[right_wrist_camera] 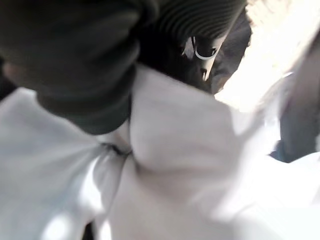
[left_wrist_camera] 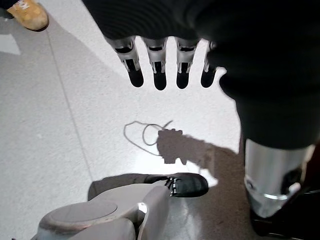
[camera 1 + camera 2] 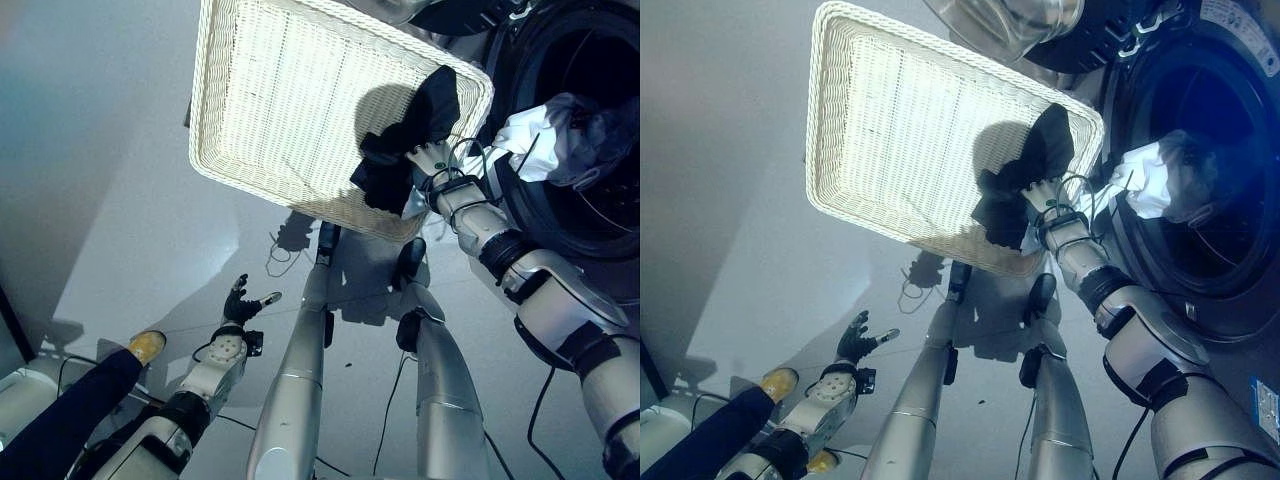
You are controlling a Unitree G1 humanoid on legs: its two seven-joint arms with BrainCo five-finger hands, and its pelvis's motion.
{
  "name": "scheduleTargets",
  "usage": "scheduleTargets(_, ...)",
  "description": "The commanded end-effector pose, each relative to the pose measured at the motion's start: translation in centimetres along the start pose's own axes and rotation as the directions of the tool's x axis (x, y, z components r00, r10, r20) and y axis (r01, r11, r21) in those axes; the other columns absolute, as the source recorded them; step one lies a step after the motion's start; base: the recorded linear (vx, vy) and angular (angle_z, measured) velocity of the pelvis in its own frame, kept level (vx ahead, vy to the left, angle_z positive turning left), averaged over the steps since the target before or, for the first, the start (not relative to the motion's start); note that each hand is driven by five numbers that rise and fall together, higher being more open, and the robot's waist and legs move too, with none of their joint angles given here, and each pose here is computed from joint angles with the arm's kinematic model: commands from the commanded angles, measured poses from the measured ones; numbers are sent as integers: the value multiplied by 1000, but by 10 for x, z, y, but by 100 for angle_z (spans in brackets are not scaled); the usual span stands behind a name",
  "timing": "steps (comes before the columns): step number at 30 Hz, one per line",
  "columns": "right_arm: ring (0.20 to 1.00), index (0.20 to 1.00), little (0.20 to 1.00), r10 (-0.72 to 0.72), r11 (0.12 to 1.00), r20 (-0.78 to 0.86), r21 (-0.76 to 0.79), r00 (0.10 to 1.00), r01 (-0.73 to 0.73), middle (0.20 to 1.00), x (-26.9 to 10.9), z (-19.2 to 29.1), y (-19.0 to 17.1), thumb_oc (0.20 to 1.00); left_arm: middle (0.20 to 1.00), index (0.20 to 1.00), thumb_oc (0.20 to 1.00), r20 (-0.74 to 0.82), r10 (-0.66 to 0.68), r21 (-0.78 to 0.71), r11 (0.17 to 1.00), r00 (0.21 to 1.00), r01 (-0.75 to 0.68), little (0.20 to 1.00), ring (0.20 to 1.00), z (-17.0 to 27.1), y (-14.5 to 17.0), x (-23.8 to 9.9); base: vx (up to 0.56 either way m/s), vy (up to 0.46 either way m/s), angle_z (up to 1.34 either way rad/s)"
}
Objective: Put the clothes into the washing machine.
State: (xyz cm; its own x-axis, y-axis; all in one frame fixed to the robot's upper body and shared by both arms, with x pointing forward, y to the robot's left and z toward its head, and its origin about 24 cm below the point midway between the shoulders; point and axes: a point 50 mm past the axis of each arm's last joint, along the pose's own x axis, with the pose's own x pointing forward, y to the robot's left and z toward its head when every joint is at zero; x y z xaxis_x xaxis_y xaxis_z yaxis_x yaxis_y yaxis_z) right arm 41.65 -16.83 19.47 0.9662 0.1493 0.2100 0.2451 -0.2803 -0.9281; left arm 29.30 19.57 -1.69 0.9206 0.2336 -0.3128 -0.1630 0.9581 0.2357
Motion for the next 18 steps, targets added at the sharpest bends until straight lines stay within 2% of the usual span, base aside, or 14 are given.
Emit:
scheduleTargets(1, 200, 200, 200, 61, 994, -73, 95, 995, -54, 200, -24, -25, 42, 200, 1000, 1000, 1000, -4, 44, -7, 999, 999, -44, 1000, 1000, 0, 7, 2, -12, -11, 8)
scheduleTargets(4, 200, 200, 200, -68, 956, -132, 276, 989, 103, 200, -21, -34, 21, 200, 1000, 1000, 1000, -9, 60, -11, 998, 998, -60, 1000, 1000, -2, 11, 0, -6, -1, 2)
scheduleTargets(6, 200, 200, 200, -150, 854, -209, 464, 966, 233, 200, -23, -40, 5, 200, 1000, 1000, 1000, -22, 75, -15, 997, 997, -76, 1000, 1000, -8, 14, -4, -6, 19, -2)
scheduleTargets(8, 200, 200, 200, -173, 777, -255, 559, 951, 291, 200, -25, -43, 0, 200, 1000, 1000, 1000, -27, 81, -18, 996, 996, -82, 1000, 1000, -10, 15, -6, -12, 41, -7)
scheduleTargets(10, 200, 200, 200, -186, 488, -375, 767, 908, 416, 200, -33, -53, -10, 200, 1000, 1000, 1000, -52, 97, -29, 995, 994, -98, 1000, 1000, -20, 19, -10, -13, 79, -9)
scheduleTargets(11, 200, 200, 200, -178, 417, -396, 799, 901, 434, 200, -35, -56, -10, 200, 1000, 1000, 1000, -59, 98, -30, 995, 993, -100, 1000, 1000, -22, 20, -11, 4, 84, -15)
scheduleTargets(12, 200, 200, 200, -170, 270, -439, 840, 882, 470, 200, -40, -60, -11, 200, 1000, 1000, 1000, -70, 101, -30, 994, 992, -103, 1000, 1000, -26, 20, -13, 18, 91, -21)
scheduleTargets(13, 200, 200, 200, -156, 186, -455, 858, 877, 479, 200, -43, -63, -10, 200, 1000, 1000, 1000, -82, 104, -32, 994, 991, -106, 1000, 1000, -30, 21, -14, 15, 132, -22)
scheduleTargets(14, 200, 200, 200, -121, -21, -492, 869, 862, 494, 200, -50, -69, -7, 200, 1000, 1000, 1000, -100, 108, -37, 993, 989, -112, 1000, 1000, -36, 21, -16, 14, 119, -22)
scheduleTargets(15, 200, 200, 200, -105, -107, -506, 862, 856, 496, 200, -52, -72, -5, 200, 1000, 1000, 1000, -108, 110, -39, 993, 988, -115, 1000, 1000, -38, 21, -16, 7, 95, -24)
scheduleTargets(16, 200, 200, 200, -96, -148, -511, 856, 854, 496, 200, -54, -74, -4, 200, 1000, 1000, 1000, -112, 111, -40, 992, 987, -117, 1000, 1000, -39, 21, -16, 14, 74, -32)
scheduleTargets(17, 200, 200, 200, -57, -343, -554, 792, 831, 505, 200, -60, -82, 0, 200, 1000, 1000, 1000, -130, 116, -43, 991, 985, -123, 1000, 1000, -44, 20, -17, 11, 50, -34)
scheduleTargets(18, 200, 200, 200, -50, -369, -561, 779, 826, 507, 200, -62, -83, 1, 200, 1000, 1000, 1000, -132, 116, -42, 992, 984, -123, 1000, 1000, -45, 20, -17, 17, 51, -31)
